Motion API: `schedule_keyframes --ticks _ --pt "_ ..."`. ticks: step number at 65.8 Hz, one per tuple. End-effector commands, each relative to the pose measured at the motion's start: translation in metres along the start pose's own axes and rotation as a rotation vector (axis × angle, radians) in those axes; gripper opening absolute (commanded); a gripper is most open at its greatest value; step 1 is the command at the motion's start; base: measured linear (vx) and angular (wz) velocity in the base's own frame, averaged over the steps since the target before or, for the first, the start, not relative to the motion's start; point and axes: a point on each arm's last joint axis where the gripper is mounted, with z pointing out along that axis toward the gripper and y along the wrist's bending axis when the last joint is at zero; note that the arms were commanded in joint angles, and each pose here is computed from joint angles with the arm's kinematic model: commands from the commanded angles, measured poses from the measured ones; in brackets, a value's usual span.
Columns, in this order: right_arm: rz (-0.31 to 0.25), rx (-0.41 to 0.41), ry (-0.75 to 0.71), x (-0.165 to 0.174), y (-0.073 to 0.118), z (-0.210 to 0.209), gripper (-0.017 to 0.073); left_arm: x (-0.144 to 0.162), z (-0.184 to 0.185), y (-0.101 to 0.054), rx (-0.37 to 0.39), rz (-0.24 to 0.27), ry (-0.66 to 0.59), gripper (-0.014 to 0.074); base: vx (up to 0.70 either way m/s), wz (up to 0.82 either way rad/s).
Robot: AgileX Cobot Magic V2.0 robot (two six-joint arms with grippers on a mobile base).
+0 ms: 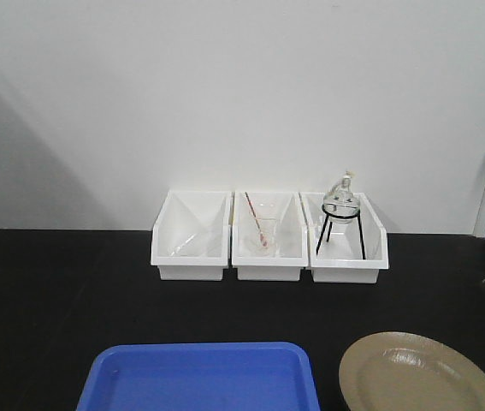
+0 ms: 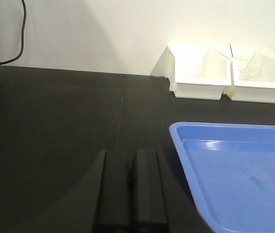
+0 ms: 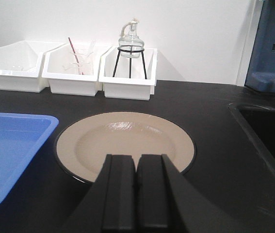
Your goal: Place disk in tray to left cabinet
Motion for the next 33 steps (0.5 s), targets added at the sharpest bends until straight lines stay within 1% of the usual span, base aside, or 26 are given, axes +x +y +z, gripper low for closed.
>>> schedule_keyframes --ticks 1,33 --pt "-0.009 0.001 -0.043 0.0009 0.0004 0.0021 -0.0008 0.0003 0.0023 -0.0001 0.003 -0.001 -0.040 -0.0006 0.00 0.00" --pt "-0.009 0.001 -0.043 0.0009 0.0004 0.0021 -0.0008 -0.0004 0.0023 -0.0002 0.003 -0.001 -0.048 -0.0006 0.00 0.00"
